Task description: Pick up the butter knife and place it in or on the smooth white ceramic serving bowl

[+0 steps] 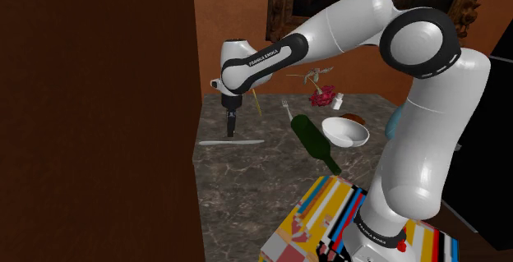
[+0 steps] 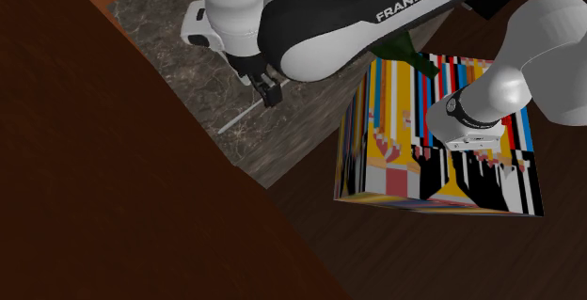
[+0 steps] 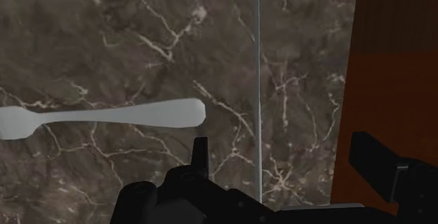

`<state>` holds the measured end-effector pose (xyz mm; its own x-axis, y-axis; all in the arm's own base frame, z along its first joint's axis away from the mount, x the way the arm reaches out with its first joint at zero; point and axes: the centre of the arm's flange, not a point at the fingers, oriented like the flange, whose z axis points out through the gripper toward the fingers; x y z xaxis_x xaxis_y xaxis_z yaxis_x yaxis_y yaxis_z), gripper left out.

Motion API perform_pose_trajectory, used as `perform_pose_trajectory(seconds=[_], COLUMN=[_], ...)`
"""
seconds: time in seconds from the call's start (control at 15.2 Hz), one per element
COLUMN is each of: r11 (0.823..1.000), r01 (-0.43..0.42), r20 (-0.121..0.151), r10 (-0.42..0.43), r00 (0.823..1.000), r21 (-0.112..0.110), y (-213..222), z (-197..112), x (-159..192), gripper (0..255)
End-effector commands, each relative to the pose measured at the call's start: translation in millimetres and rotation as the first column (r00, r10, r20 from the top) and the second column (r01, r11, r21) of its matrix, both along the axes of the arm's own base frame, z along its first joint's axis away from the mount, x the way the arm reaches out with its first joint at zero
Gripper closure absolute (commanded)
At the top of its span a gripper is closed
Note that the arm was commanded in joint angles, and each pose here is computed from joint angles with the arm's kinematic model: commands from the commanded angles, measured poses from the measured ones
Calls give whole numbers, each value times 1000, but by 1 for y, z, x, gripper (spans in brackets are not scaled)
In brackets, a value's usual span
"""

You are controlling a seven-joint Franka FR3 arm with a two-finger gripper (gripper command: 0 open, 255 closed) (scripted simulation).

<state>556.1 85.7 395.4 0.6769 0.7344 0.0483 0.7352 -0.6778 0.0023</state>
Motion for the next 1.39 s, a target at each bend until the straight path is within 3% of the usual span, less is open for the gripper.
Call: perform_pose_trajectory(seconds=[0.0,0.46,0.99,1.06,1.32], r11=[999,999,999,999,999], r01=[-32,-32,-32,-32,-32], r20=[3,3,3,3,3], r10=[32,32,32,32,32], r00=[999,999,999,999,999], r21=[2,2,2,2,2], y=[10,11,11,10,11], z=[-13,-47,-47,-46,-50], x=[11,12,12,12,14], gripper=[0,0,0,255,255])
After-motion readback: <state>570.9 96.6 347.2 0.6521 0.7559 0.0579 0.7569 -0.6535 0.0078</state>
